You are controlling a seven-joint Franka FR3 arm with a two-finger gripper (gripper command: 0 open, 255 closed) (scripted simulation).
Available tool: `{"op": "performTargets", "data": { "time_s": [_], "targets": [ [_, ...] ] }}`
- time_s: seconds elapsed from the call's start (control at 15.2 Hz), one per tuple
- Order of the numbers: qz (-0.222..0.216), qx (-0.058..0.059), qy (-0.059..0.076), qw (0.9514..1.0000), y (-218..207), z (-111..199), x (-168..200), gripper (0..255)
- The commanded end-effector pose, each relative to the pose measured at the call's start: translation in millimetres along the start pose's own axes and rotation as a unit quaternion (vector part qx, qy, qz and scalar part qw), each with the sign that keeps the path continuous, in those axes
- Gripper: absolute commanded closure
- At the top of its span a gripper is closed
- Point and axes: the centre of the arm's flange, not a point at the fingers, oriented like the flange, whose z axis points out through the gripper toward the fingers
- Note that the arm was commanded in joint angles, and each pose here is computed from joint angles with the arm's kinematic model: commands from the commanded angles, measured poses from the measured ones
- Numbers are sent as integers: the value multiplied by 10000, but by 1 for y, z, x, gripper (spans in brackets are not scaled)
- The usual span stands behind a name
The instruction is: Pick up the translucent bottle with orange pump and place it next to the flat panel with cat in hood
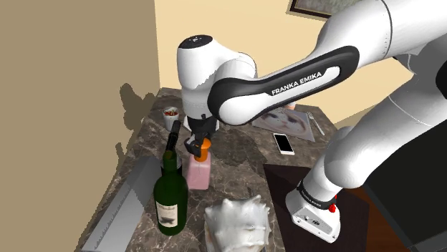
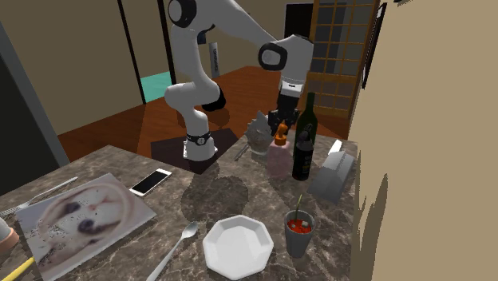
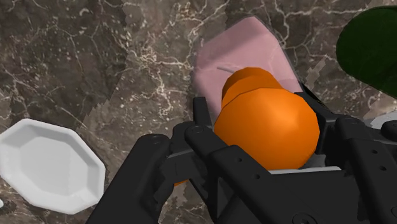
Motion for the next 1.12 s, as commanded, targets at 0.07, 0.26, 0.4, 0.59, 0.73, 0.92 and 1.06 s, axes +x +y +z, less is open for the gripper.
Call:
{"op": "performTargets", "data": {
  "time_s": [0.07, 0.26, 0.4, 0.59, 0.73, 0.92, 1.06],
  "targets": [
    [-1, 0, -1, 10000, 3, -15, -1, 255],
    [-1, 0, -1, 10000, 5, -30, -2, 255],
    [-1, 0, -1, 10000, 7, -41, -3, 255],
    [-1, 0, -1, 10000, 10, -56, -3, 255],
    [-1, 0, -1, 10000, 11, -67, -4, 255],
    [-1, 0, -1, 10000, 14, -82, -5, 255],
    [-1, 0, -1, 10000, 15, -93, -5, 255]
  ]
}}
